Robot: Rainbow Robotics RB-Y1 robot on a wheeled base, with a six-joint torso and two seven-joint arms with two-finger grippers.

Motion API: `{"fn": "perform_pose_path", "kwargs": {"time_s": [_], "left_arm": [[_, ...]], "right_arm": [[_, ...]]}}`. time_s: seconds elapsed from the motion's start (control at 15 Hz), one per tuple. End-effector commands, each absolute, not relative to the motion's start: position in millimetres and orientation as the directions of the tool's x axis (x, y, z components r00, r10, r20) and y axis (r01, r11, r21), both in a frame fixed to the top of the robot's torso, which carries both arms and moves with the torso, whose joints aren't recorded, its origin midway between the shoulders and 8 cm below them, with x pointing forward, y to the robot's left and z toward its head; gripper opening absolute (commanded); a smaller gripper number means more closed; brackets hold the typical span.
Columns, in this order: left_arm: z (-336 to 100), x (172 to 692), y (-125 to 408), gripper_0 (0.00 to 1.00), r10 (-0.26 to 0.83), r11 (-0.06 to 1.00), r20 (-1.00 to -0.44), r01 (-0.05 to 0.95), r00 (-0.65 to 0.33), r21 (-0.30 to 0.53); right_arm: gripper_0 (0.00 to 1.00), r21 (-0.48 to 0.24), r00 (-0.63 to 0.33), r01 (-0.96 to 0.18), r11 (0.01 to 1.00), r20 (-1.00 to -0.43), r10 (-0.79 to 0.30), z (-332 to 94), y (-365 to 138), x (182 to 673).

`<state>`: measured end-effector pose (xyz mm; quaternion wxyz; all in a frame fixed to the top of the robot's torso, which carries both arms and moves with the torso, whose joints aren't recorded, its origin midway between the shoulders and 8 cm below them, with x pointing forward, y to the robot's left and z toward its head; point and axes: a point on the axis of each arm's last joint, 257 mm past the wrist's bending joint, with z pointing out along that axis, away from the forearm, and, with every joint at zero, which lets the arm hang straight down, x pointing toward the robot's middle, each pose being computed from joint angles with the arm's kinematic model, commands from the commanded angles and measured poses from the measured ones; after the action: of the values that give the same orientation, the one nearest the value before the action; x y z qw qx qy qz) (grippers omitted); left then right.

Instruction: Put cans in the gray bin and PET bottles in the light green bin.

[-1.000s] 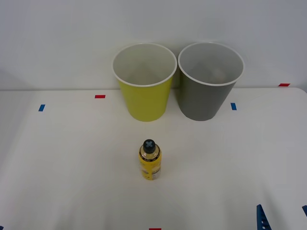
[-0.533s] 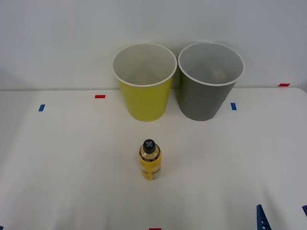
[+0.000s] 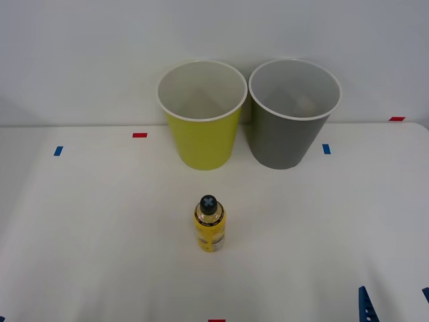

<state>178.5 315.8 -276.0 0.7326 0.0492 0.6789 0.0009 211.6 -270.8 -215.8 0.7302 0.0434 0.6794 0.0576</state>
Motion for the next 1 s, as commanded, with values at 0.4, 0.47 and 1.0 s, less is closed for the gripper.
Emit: {"fn": "perform_pose_path", "kwargs": {"time_s": [0.4,0.47,1.0], "left_arm": [[-276.0,178.5,315.8,1.0,0.068,0.995,-0.995,0.066,0.078,0.073],[-276.0,178.5,315.8,1.0,0.068,0.995,-0.995,0.066,0.078,0.073],[-276.0,178.5,315.8,1.0,0.068,0.995,-0.995,0.066,0.078,0.073]], "right_arm": [[1.0,0.142,0.07,-0.025,0.99,-0.987,0.143,-215.8,-270.8,211.6],[1.0,0.142,0.07,-0.025,0.99,-0.987,0.143,-215.8,-270.8,211.6],[1.0,0.142,0.07,-0.025,0.99,-0.987,0.143,-215.8,-270.8,211.6]]}}
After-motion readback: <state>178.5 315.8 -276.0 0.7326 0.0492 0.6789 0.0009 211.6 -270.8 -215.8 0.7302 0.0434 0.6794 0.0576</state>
